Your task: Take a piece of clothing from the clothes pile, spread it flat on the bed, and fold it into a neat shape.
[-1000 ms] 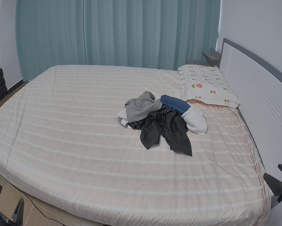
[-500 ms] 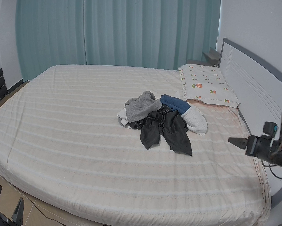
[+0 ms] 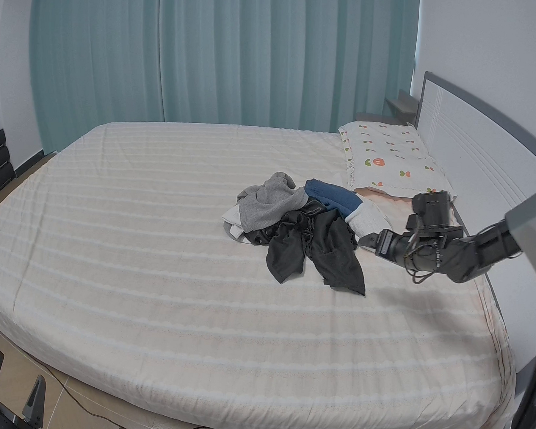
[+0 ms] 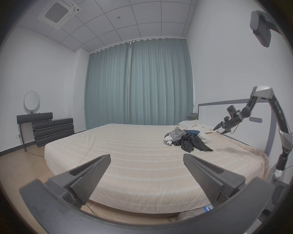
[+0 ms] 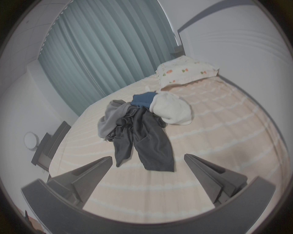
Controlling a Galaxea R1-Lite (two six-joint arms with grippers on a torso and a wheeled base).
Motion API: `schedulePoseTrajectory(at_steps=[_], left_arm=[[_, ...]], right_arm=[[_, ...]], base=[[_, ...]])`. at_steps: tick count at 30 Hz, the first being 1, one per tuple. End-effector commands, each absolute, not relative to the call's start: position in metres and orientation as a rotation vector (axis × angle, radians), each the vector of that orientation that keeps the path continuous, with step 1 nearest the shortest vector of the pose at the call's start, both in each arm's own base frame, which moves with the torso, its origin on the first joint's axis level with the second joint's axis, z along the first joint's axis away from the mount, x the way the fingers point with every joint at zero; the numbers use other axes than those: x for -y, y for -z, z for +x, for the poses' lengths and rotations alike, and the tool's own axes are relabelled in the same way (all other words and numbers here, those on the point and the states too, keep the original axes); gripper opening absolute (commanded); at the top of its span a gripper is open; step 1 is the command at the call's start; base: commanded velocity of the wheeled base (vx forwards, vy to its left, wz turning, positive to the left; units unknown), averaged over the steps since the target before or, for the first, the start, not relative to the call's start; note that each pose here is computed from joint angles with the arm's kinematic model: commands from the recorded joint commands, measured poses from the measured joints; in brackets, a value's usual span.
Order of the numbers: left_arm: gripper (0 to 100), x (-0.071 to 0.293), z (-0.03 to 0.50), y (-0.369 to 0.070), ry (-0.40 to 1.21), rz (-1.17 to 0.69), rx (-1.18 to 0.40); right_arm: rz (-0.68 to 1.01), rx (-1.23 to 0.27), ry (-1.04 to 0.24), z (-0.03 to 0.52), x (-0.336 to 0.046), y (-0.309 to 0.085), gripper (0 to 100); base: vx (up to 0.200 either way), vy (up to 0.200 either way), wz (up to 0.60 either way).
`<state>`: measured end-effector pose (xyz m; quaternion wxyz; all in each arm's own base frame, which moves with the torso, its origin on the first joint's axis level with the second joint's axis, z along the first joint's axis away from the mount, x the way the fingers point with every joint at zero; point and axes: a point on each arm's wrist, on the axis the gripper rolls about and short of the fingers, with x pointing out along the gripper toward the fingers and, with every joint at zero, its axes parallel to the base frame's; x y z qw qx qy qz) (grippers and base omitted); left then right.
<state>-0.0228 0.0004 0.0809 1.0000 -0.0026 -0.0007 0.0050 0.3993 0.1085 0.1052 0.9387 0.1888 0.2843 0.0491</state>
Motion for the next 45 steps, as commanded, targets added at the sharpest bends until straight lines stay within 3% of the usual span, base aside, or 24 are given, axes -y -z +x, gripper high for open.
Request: schedulePoseTrajectory(at_steps=[1,11,26,27,35,41,45], left_arm=[[100,0.000,-0.023,-0.076,-0.011,-0.006,0.002],[100,0.000,-0.023,-0.076,-0.011,-0.006,0.002],[100,0.000,-0.023,-0.076,-0.011,-0.008,0.002],[100,0.000,-0.023,-0.076,-0.011,-0.008,0.002],[100,0.000,-0.023,-0.076,-0.011,-0.009,0.002],[100,0.000,-0.023,-0.075,-0.012,-0.018,0.000],[100,0.000,-0.023,-0.076,-0.014,-0.026,0.002]], right_arm=[[0.439,-0.728,-0.012,0.470,-0.143,0.026,100],[0.423,-0.694,0.074,0.483,-0.139,0.046,100],[0.435,-0.637,0.045,0.494,-0.151,0.039,100],[0.437,-0.631,0.044,0.495,-0.151,0.038,0],[0.444,-0.622,0.035,0.492,-0.153,0.029,0],[0.567,-0.629,0.029,0.475,-0.157,-0.004,0],[0.679,-0.696,-0.092,0.438,-0.152,-0.051,0]], base=[[0.000,0.000,0.00],[0.000,0.000,0.00],[0.000,0.000,0.00],[0.000,0.000,0.00],[0.000,0.000,0.00],[0.000,0.000,0.00],[0.000,0.000,0.00]])
